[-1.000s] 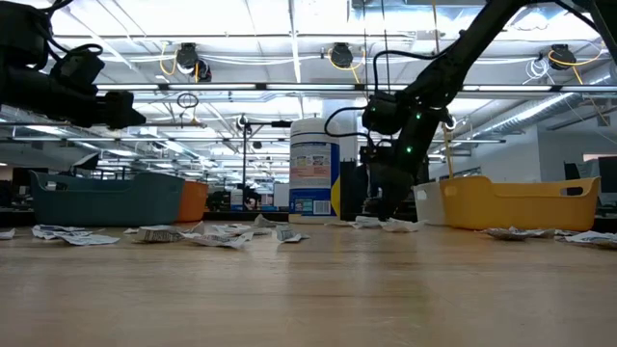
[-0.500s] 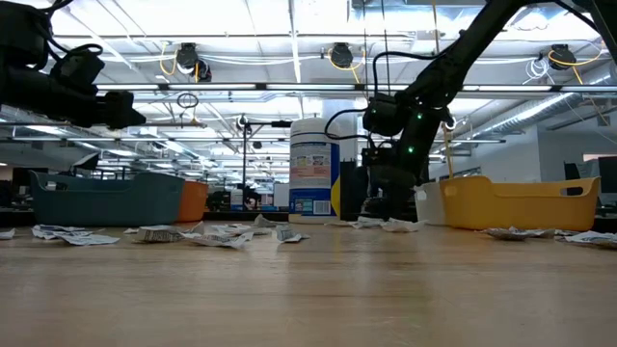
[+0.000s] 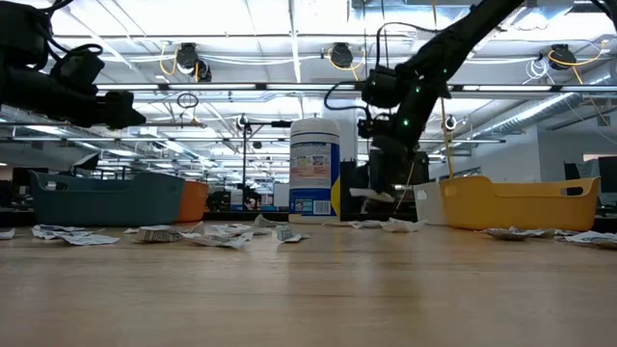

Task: Pick & Place First Aid Supplies
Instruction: Put the green bandage into the white bin

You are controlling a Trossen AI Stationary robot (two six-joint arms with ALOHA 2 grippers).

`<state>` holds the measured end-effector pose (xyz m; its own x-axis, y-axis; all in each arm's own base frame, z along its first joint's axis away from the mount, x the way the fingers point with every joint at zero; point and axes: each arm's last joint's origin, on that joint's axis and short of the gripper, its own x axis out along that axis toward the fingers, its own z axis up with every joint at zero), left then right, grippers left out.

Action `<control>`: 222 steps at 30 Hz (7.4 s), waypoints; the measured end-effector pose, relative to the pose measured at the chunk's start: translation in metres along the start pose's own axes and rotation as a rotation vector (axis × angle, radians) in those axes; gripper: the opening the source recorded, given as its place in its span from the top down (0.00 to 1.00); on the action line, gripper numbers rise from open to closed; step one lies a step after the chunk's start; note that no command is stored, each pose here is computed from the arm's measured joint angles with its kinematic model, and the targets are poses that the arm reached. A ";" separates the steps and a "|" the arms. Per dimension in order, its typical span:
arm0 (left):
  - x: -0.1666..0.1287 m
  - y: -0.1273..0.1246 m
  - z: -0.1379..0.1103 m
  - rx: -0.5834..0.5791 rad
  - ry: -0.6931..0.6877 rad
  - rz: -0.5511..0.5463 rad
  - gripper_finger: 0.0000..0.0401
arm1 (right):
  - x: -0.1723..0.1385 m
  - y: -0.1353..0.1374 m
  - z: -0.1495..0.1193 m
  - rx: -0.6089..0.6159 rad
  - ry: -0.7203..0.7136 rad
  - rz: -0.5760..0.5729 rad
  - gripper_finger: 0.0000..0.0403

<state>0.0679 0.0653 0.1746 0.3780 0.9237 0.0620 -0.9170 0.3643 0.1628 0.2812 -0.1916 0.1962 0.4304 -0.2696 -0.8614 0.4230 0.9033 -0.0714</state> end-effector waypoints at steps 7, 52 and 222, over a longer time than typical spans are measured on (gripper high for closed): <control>0.000 0.000 0.000 0.000 0.000 0.000 0.23 | -0.028 -0.003 0.012 0.007 -0.022 -0.057 1.00; 0.000 0.000 0.000 0.000 0.000 0.000 0.23 | -0.047 -0.088 -0.098 0.894 0.128 -0.474 0.97; 0.000 0.000 0.000 0.000 0.001 0.000 0.23 | -0.030 -0.096 -0.113 0.959 0.141 -0.565 0.96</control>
<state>0.0680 0.0653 0.1744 0.3780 0.9238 0.0614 -0.9169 0.3643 0.1631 0.1373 -0.2322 0.1722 -0.0854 -0.4646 -0.8814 0.9943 0.0167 -0.1052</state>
